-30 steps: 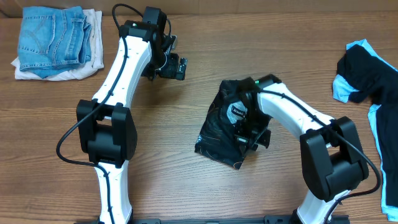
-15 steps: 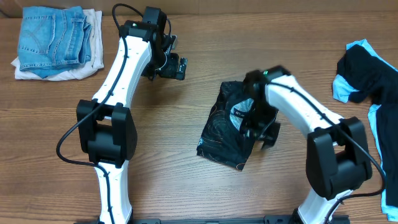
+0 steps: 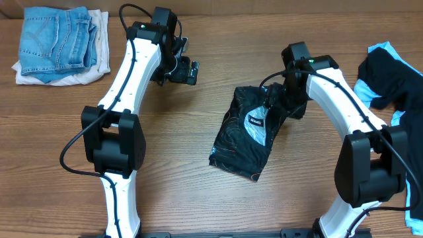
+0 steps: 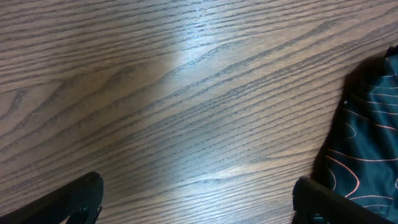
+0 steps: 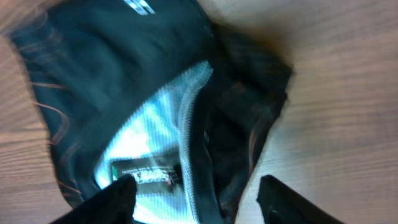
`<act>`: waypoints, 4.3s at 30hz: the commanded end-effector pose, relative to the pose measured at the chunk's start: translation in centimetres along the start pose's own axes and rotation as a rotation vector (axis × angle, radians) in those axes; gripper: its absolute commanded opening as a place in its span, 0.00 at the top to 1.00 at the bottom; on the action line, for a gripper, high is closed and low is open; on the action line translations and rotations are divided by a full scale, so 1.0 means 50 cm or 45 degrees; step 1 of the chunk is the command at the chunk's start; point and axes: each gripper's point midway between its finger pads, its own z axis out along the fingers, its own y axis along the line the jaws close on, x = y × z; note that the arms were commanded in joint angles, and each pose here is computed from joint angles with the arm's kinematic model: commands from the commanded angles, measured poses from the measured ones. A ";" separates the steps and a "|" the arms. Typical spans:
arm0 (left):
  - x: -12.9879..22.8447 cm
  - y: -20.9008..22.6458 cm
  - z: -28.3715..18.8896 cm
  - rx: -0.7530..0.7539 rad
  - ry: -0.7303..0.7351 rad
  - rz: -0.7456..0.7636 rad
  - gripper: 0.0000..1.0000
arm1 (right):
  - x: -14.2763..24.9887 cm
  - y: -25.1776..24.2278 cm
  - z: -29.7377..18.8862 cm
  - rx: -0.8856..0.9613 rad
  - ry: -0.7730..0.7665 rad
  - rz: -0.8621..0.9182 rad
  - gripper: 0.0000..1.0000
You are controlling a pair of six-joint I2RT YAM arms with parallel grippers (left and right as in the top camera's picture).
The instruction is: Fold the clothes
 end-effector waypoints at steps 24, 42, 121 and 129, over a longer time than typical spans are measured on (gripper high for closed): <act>-0.006 -0.010 -0.016 0.017 -0.024 0.029 0.00 | -0.051 -0.020 0.109 0.039 0.022 -0.037 0.68; -0.006 -0.010 -0.016 0.017 -0.024 0.038 0.00 | -0.073 -0.040 0.011 0.212 0.000 0.056 0.96; -0.003 -0.010 -0.016 0.017 -0.015 0.036 0.00 | -0.018 -0.073 0.026 0.152 0.152 0.218 0.96; -0.002 -0.010 -0.016 0.017 -0.014 0.036 0.00 | 0.037 -0.095 -0.004 0.241 0.279 0.291 0.96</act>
